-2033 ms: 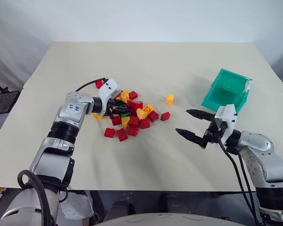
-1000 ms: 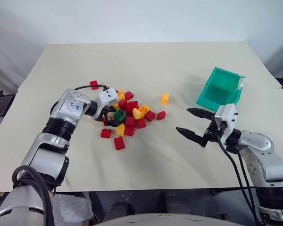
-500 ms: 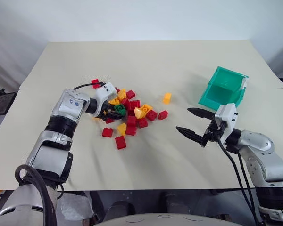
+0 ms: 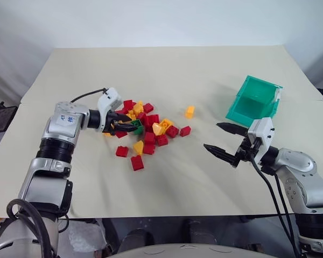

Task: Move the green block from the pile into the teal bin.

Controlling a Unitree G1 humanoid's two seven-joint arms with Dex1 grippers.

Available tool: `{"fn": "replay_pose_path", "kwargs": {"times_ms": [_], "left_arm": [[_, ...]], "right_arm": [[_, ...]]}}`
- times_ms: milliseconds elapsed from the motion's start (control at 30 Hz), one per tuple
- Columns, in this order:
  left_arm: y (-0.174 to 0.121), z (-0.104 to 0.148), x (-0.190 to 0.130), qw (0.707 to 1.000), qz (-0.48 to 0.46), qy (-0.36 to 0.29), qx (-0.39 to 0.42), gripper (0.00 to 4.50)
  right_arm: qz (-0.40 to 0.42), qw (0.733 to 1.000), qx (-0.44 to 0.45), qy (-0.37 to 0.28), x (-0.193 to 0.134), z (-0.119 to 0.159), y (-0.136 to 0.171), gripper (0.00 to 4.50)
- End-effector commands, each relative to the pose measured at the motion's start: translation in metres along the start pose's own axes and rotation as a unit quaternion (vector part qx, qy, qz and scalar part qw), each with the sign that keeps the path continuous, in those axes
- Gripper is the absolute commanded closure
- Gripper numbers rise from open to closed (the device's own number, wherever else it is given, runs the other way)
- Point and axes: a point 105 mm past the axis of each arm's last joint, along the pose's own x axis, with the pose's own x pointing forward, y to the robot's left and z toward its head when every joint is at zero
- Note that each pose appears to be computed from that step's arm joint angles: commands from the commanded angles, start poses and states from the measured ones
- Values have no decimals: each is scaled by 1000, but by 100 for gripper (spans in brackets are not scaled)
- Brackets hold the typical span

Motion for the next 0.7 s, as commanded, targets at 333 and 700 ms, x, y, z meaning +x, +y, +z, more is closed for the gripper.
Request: {"fn": "replay_pose_path", "kwargs": {"times_ms": [333, 700], "left_arm": [[6, 19, -6, 999, 17, 8, 47, 18], [4, 21, 11, 995, 0, 58, 84, 18]], "right_arm": [[-15, 1000, -15, -11, -7, 8, -5, 0], [-16, 1000, -15, -14, -3, 8, -8, 0]]}}
